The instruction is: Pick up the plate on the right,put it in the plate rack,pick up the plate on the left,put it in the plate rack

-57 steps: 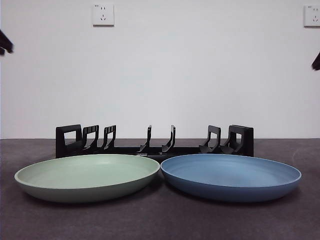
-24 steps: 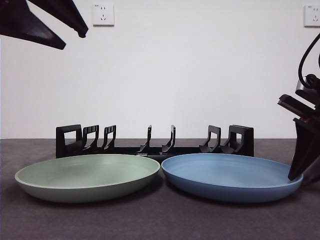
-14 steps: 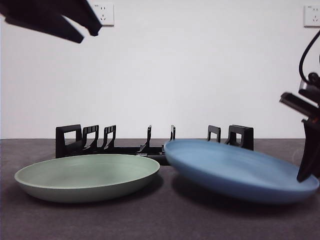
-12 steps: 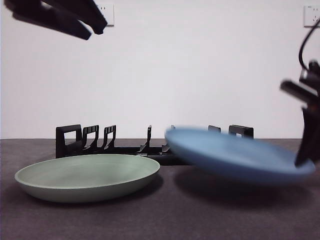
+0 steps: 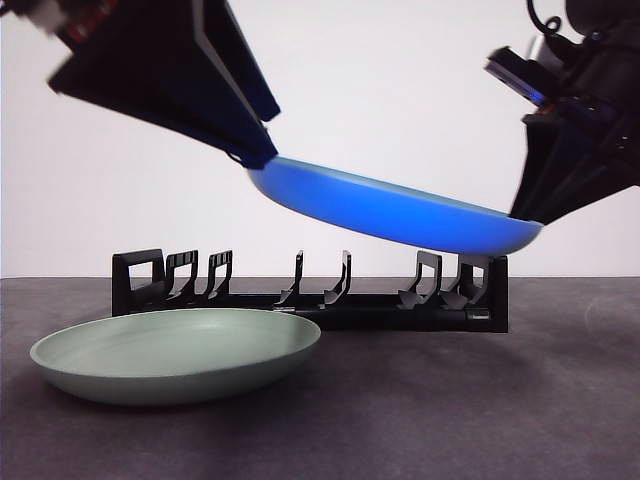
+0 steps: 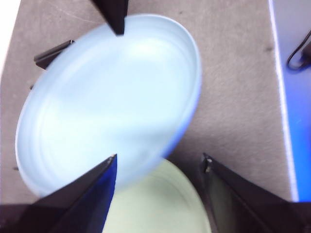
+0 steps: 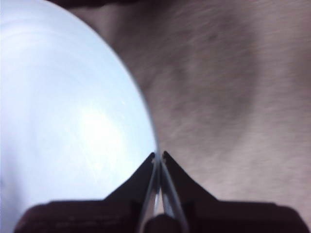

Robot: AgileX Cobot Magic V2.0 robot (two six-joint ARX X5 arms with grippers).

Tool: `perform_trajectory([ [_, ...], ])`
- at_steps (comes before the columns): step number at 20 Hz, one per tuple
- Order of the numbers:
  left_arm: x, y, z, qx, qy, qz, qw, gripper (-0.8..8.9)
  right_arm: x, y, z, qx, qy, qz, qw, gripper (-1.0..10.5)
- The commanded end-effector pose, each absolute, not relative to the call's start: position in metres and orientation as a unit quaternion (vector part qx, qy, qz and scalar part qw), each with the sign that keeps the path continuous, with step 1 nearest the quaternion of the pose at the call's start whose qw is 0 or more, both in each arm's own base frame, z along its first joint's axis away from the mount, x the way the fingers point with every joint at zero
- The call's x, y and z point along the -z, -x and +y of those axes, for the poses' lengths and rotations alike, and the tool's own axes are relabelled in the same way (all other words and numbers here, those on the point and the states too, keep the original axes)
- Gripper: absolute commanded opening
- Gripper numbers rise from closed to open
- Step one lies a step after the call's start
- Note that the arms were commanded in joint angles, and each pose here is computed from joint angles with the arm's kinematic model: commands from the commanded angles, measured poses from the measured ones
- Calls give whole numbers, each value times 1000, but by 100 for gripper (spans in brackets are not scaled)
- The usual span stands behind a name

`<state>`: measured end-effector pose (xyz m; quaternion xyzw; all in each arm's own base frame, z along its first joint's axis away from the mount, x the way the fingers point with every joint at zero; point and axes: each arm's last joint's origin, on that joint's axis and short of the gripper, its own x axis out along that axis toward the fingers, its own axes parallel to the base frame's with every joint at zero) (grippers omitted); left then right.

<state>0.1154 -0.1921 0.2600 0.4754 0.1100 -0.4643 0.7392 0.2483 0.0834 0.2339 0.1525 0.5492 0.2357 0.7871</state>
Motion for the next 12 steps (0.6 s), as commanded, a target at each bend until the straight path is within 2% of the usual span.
perform_trajectory([
  [1, -258, -116, -198, 458, -488, 97, 737, 287, -234, -247, 90, -243, -152, 553, 783, -13],
  [5, -257, -116, -200, 471, -484, 96, 731, 276, -234, -245, 95, -252, -148, 554, 779, -13],
  [7, -254, -115, -200, 494, -479, 103, 718, 212, -234, -244, 97, -255, -146, 555, 778, -13],
  [12, -246, -112, -198, 516, -492, 132, 689, 204, -234, -244, 97, -259, -148, 555, 776, -12],
])
